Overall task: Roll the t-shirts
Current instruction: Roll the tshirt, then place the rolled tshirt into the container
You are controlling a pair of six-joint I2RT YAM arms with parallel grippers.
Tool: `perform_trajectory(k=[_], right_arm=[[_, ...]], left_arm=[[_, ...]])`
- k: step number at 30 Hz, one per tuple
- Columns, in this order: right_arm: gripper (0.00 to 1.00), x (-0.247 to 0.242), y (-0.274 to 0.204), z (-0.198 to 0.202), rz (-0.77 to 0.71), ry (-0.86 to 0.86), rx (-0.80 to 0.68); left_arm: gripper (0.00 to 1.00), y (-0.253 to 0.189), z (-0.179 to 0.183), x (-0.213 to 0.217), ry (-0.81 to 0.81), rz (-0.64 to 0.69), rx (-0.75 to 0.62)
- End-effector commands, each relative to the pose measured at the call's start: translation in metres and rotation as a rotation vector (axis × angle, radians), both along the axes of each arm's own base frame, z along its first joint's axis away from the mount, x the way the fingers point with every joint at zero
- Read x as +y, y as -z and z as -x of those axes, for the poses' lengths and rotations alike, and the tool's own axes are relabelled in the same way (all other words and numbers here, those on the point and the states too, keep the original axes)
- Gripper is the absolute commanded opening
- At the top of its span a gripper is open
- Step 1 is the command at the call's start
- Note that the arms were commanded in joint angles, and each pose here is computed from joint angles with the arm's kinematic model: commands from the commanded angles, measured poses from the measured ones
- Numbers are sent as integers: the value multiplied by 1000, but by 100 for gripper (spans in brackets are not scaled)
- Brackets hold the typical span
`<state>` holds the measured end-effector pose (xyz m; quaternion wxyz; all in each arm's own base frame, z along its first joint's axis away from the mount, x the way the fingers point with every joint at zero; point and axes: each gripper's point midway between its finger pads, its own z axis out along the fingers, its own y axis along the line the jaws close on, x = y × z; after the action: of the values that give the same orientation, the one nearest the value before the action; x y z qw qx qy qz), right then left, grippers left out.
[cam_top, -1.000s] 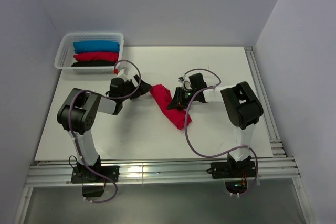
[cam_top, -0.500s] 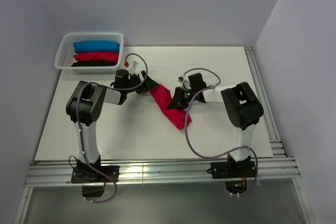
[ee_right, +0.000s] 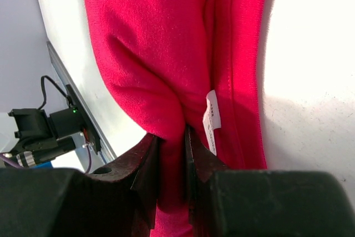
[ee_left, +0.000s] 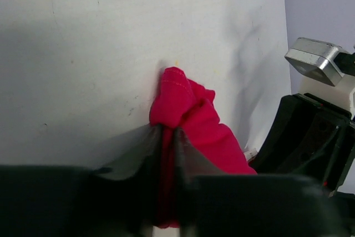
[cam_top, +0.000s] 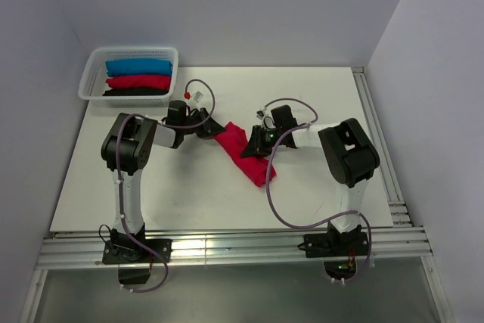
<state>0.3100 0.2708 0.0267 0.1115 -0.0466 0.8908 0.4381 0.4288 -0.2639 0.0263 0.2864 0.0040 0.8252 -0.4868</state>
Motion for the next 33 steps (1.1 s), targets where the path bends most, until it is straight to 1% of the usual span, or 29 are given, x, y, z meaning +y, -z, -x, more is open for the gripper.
perform_trajectory(k=[1,3,5,6,9,10,12,13,14,16,18,19,22,23,24,25,26,27,28,30,31,32,33], right_arm=[[0,-38,54,13,249,43,47],[0,-38,53,13,247,42,43],[1,-37,52,14,240,38,40],[4,-35,49,13,228,34,32],[20,-33,40,13,205,35,8],[30,-32,37,14,191,32,1],[39,-28,26,11,162,31,-34],[45,-28,21,10,155,32,-46],[49,-27,17,9,151,32,-57],[59,-25,4,7,132,34,-85],[64,-25,-7,5,120,43,-108],[69,-24,-12,4,120,43,-117],[74,-31,-21,5,143,75,-139],[77,-36,-21,3,172,107,-153],[81,-39,-35,1,168,137,-184],[90,-46,-33,6,186,164,-182],[93,-50,-37,8,184,190,-197],[96,-53,-58,8,145,231,-237],[100,-59,-57,14,135,249,-235],[100,-74,-76,12,107,309,-268],[100,-82,-74,17,123,327,-245],[100,-89,-81,18,121,353,-254],[100,-92,-78,23,132,366,-223]], left_arm=[[10,38,30,3,39,-40,117],[0,25,29,2,36,-24,74],[0,15,30,6,7,-21,27],[0,12,31,8,-3,-22,15],[0,2,32,16,-61,-34,-26],[0,5,37,20,-78,-46,-19],[0,-8,35,27,-132,-61,-60],[1,-3,42,33,-151,-77,-51],[0,-14,42,34,-163,-75,-76],[0,-11,47,41,-192,-99,-70],[0,-12,49,42,-195,-110,-71],[0,-12,49,41,-193,-115,-72],[0,-10,50,41,-188,-129,-71],[0,-10,50,41,-187,-131,-70],[0,-9,50,41,-189,-136,-67],[0,-8,50,41,-189,-139,-64],[0,-8,49,42,-195,-142,-65],[0,-8,49,43,-199,-143,-62],[0,-8,49,43,-198,-146,-61],[0,-6,48,43,-203,-153,-51],[0,-7,47,43,-210,-155,-50],[0,-5,48,44,-216,-161,-42],[0,-5,47,45,-228,-166,-39]])
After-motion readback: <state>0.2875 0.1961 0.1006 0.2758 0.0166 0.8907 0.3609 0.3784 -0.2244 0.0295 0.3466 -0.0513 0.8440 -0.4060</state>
